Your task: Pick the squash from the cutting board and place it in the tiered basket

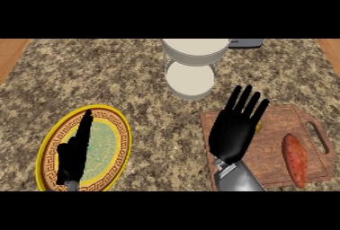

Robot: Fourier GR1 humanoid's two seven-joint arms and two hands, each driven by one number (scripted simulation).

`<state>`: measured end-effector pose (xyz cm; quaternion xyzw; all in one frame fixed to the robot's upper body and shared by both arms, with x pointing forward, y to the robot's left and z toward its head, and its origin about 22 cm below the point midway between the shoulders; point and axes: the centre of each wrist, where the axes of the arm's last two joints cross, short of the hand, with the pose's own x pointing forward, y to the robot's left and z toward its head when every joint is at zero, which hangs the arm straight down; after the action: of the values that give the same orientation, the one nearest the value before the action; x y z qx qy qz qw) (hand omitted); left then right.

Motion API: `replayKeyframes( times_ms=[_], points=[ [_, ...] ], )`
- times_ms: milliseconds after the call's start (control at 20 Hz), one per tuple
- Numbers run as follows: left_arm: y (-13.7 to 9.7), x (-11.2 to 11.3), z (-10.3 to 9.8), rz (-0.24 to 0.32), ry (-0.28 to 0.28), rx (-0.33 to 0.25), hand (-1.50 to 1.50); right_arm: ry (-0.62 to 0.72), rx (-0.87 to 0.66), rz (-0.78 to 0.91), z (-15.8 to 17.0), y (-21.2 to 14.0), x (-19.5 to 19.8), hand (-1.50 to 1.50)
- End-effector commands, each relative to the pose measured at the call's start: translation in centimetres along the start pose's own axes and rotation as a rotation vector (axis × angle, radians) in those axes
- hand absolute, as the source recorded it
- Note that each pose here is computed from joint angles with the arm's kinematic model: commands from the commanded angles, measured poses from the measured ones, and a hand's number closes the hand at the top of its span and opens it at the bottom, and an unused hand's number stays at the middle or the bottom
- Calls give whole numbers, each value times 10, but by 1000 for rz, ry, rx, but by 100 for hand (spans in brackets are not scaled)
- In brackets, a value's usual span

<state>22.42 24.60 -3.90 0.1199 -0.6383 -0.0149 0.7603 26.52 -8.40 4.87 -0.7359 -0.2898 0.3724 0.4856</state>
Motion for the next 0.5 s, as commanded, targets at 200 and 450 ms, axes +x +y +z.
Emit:
replayKeyframes(
  times_ms=[200,450],
  points=[
    [5,-7,-6,-18,64,-10,0,167,78,94,1,3,20,-150],
    [1,-14,5,6,88,-34,0,244,141,159,-27,6,21,-150]
  ],
)
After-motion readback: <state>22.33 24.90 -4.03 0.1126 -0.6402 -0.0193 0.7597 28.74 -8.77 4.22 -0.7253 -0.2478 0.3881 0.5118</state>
